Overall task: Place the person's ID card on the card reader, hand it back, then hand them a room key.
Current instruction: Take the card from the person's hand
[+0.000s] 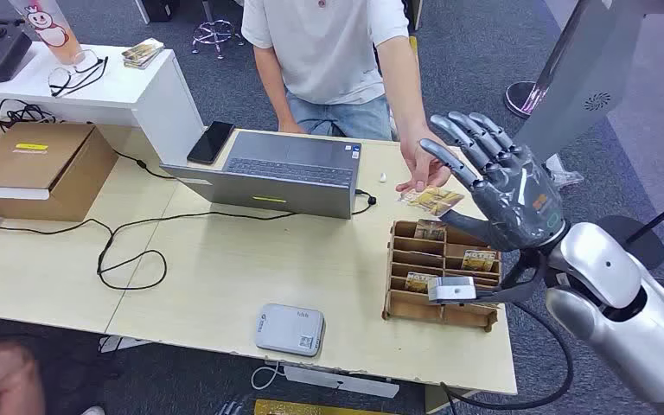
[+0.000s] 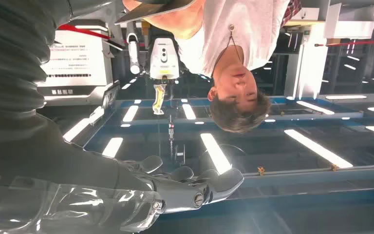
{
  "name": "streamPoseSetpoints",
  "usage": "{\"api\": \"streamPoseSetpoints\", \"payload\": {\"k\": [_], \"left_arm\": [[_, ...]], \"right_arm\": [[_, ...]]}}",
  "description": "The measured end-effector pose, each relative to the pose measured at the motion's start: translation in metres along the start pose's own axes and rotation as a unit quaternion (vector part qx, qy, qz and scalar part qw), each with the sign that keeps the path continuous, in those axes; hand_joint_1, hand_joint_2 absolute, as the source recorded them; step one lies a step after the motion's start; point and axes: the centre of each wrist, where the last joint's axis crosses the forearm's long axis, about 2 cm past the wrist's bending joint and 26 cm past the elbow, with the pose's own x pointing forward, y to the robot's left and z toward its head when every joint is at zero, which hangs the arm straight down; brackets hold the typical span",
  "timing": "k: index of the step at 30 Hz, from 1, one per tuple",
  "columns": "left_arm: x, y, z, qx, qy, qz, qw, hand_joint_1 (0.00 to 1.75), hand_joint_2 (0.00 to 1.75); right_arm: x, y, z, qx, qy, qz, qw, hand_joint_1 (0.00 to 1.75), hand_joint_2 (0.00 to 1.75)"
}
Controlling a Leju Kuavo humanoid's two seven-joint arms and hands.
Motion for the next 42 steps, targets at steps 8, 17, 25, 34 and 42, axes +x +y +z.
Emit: {"api": "streamPoseSetpoints", "payload": {"k": [8,17,25,34,42], "left_arm": [[-0.0024,0.0017,0.0004,-0.005,-0.006,-0.009,1.0,0.0,0.0],[-0.0029,0.0021,0.0005,-0.008,-0.009,-0.012,1.0,0.0,0.0],[-0.0029,0.0021,0.0004,-0.009,-0.009,-0.013,1.0,0.0,0.0],[-0.0028,0.0021,0.0002,-0.012,-0.013,-0.017,1.0,0.0,0.0],[-0.0043,0.0033,0.0003,-0.017,-0.019,-0.026,0.999,0.0,0.0]], "right_arm": [[0.0001,-0.0005,-0.0018,0.008,-0.005,0.0,1.0,1.45,1.75],[0.0017,0.0018,-0.0002,0.02,-0.01,-0.003,1.0,1.75,1.75],[0.001,0.0003,-0.0019,0.023,-0.012,-0.001,1.0,1.75,1.75],[0.0024,0.0006,-0.0042,0.026,-0.015,-0.005,1.0,1.75,1.75],[0.004,-0.0009,-0.0056,0.016,-0.006,-0.039,0.999,1.75,1.75]]}}
